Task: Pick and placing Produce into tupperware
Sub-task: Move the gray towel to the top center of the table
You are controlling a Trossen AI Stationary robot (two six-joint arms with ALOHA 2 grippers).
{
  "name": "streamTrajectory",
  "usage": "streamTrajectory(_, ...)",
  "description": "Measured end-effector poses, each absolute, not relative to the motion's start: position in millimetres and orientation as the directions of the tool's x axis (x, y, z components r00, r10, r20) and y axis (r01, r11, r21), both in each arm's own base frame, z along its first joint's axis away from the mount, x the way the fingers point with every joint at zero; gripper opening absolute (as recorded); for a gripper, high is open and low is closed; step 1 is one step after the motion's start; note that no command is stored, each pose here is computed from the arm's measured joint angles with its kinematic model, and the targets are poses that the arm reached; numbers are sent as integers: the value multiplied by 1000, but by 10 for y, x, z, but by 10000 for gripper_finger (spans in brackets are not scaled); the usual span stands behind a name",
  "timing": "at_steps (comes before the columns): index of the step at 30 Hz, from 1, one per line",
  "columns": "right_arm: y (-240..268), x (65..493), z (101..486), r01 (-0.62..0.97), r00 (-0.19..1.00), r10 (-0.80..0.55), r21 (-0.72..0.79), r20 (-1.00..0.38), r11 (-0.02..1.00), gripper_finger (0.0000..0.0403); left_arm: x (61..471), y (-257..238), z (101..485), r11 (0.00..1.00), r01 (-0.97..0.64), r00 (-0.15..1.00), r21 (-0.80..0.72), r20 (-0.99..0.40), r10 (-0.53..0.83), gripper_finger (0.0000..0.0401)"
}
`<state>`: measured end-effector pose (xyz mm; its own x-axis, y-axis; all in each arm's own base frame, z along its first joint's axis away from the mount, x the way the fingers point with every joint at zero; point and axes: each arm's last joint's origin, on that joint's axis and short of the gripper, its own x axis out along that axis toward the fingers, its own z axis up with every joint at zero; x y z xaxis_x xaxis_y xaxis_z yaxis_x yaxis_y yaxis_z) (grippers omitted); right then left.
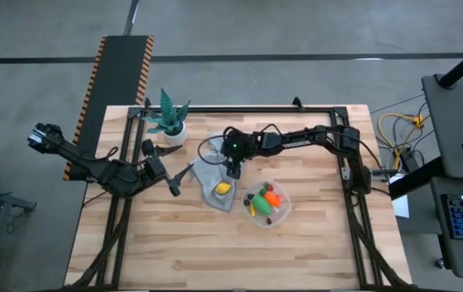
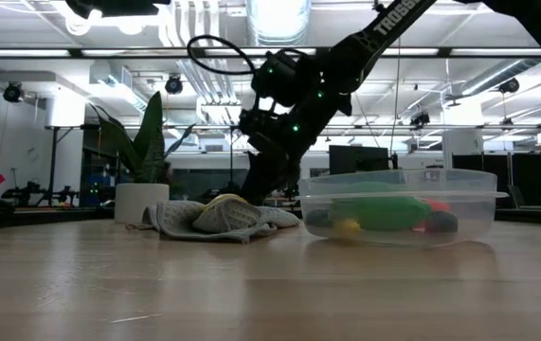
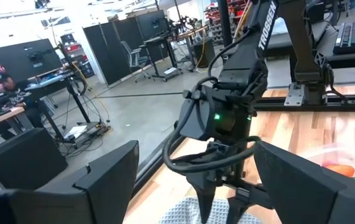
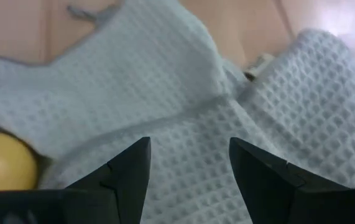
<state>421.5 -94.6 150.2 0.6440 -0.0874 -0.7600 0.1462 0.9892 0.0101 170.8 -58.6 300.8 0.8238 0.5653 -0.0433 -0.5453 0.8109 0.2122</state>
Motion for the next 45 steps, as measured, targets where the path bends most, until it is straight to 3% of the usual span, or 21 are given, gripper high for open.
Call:
streamTrajectory(10,-595,4325,1571,61,679,-35,9,-733,998,210,1713,-588,3004,810,-545,823,214,-44,566,301)
streamTrajectory(33,-543,4357,1353,96,629,-44,22,-776,995,204,1737,-601,2986,809,-542,823,225,-50,566,301)
streamTrajectory(37,-554,4349,1347,127,616,-93,-18,-782,992,169,1737,-601,2986,809,-542,823,225,-50,566,301)
streamTrajectory(45,-530,4337,1346,96,601,-103,-57,-792,994,48,1737,-601,2986,809,-542,823,225,-50,566,301)
